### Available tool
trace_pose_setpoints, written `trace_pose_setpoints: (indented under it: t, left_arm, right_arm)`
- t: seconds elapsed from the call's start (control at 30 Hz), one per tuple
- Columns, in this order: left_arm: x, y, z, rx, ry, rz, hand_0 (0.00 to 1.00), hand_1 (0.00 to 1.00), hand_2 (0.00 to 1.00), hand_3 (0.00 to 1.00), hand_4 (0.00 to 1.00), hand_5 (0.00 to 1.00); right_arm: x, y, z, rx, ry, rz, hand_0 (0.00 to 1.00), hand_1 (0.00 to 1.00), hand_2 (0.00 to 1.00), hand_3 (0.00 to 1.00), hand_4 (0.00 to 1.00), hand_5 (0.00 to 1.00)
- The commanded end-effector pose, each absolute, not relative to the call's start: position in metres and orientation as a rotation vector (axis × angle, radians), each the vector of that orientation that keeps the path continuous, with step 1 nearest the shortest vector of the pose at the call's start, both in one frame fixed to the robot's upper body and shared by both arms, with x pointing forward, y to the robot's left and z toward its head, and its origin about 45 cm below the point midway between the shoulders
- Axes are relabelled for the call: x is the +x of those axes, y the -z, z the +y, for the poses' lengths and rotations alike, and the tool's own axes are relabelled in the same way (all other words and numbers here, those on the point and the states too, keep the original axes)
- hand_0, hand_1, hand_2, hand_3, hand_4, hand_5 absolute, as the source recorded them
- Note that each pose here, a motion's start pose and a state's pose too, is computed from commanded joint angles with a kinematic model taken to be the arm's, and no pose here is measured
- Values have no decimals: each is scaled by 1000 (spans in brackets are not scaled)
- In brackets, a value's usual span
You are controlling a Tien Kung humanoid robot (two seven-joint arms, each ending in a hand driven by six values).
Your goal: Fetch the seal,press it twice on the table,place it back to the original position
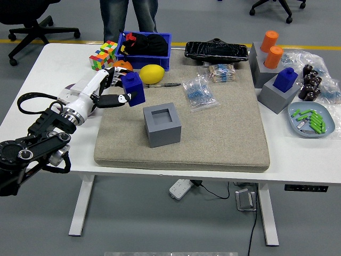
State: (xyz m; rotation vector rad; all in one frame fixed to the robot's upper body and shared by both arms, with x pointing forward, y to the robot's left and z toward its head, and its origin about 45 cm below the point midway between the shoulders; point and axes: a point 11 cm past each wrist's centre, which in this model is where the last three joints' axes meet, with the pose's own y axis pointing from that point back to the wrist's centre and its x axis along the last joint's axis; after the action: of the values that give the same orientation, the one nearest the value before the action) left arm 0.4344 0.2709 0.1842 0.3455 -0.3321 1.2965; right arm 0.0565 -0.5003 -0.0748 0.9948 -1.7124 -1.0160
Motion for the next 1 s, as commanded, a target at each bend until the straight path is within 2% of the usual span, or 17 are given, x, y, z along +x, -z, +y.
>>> trace_pose_setpoints:
  t: [0.2, 0.43, 1.0]
  left_arm:
    - [425, -151, 296, 421, -1362, -265, 636, 508, 476, 593, 584, 2]
    - [414, -123, 298, 445, -1397, -190, 634, 508, 478, 593, 588, 2]
    - [401, -99, 293, 480, -1393, -149, 632, 510, 479, 592, 594, 2]
  right_arm:
    - [57, 75, -500, 998, 1012, -1706, 722, 681, 647, 614, 717, 517]
    - [62, 74, -500, 1007, 1005, -1704, 722, 681, 647, 615, 717, 516]
    - [61, 74, -500, 1010, 996, -1681, 721, 681, 647, 614, 717, 517]
